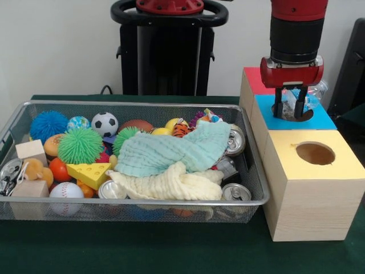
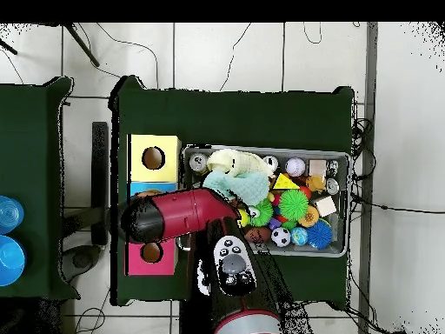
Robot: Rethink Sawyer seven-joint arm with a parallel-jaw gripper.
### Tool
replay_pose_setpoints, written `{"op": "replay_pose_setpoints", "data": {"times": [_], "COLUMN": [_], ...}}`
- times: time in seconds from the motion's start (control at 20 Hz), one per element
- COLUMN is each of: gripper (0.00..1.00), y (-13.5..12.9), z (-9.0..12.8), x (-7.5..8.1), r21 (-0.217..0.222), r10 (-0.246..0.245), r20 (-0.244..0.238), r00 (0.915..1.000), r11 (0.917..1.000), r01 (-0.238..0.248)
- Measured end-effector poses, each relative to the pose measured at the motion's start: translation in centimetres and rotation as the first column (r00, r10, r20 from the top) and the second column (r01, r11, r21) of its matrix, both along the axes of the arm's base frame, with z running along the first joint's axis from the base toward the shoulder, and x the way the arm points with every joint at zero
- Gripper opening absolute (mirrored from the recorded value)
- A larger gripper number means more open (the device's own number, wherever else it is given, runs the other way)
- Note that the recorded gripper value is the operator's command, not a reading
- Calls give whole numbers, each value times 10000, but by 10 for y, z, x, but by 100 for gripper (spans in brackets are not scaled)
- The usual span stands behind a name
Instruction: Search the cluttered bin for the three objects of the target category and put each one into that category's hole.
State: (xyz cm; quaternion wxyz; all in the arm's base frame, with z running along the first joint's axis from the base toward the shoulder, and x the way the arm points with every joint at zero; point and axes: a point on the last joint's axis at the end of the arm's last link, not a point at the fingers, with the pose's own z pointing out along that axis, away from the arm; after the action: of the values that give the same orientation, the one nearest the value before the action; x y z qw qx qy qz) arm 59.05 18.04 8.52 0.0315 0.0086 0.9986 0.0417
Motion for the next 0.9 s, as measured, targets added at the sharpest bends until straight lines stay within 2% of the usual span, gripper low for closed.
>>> {"op": "replay_pose_setpoints", "data": {"times": [0.6, 0.9], "gripper": [100, 100], "y": [0, -2], "z": [0, 0], "x": [0, 3], "r21": [-10, 142], "r10": [18, -14], "r20": [-53, -197], "r00": [10000, 9998], "r11": [10000, 9999], "r01": [-18, 17]}}
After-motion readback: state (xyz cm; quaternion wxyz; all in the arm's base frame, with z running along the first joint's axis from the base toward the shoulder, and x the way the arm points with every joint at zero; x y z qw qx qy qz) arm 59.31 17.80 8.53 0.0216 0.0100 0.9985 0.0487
